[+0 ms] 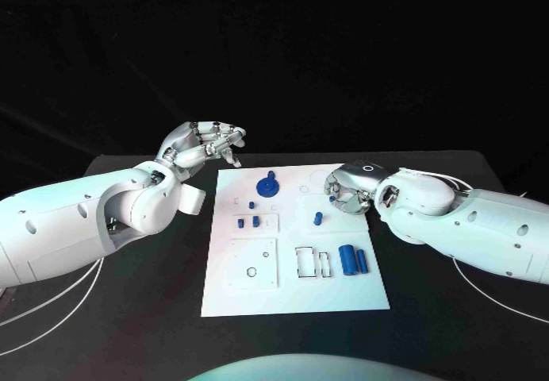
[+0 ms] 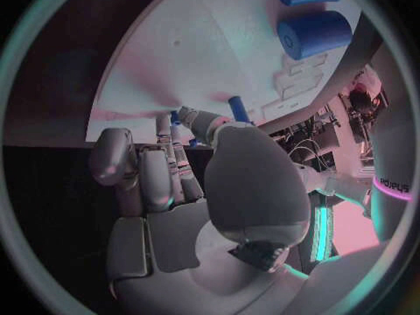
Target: Assemble the parts on the task board
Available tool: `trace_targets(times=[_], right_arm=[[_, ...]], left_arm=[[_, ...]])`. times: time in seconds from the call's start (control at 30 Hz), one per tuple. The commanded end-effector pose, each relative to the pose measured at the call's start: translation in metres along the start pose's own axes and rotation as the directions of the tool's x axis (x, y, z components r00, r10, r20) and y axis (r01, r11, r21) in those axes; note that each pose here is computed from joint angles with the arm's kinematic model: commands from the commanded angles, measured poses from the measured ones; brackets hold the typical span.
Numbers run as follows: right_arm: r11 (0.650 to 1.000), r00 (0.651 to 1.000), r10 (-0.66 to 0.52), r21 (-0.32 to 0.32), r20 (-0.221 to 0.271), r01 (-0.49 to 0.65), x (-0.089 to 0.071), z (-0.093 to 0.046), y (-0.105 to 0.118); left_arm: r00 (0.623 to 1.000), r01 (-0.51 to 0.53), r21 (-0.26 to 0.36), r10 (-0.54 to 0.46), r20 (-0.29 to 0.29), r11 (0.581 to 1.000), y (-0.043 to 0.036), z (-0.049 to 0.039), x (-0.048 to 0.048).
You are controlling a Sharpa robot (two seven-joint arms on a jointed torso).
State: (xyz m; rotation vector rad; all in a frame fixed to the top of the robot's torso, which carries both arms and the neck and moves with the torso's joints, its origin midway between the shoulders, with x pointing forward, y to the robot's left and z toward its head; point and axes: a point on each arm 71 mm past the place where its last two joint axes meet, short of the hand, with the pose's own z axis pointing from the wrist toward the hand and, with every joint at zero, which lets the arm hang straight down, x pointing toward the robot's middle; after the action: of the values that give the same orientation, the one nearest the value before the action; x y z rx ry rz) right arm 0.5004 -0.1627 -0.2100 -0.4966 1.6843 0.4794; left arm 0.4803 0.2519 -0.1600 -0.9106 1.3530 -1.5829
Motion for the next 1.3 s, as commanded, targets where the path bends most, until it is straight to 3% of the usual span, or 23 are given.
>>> trace_targets(times=[0.03, 0.53, 0.9, 1.3], right_arm=[[1.0, 1.0, -0.018, 0.009, -0.021, 0.018, 0.004, 0.0, 0.0], [0.998, 0.998, -0.057, 0.02, -0.039, 0.058, 0.01, 0.001, 0.001], [0.993, 0.991, -0.114, 0.028, -0.068, 0.116, 0.015, 0.001, 0.001], [0.991, 0.985, -0.131, 0.027, -0.108, 0.135, 0.019, 0.001, 0.006]], left_arm=[[1.0, 0.02, 0.011, -0.02, -0.019, 1.0, -0.0013, -0.0001, 0.0019], [1.0, 0.016, 0.009, -0.016, -0.013, 1.0, -0.0014, -0.0005, 0.0015], [1.0, -0.001, 0.031, 0.0, 0.019, 1.0, -0.0036, -0.0015, -0.0006], [1.0, 0.0, 0.029, -0.001, 0.016, 1.0, -0.0036, -0.0014, 0.0002]])
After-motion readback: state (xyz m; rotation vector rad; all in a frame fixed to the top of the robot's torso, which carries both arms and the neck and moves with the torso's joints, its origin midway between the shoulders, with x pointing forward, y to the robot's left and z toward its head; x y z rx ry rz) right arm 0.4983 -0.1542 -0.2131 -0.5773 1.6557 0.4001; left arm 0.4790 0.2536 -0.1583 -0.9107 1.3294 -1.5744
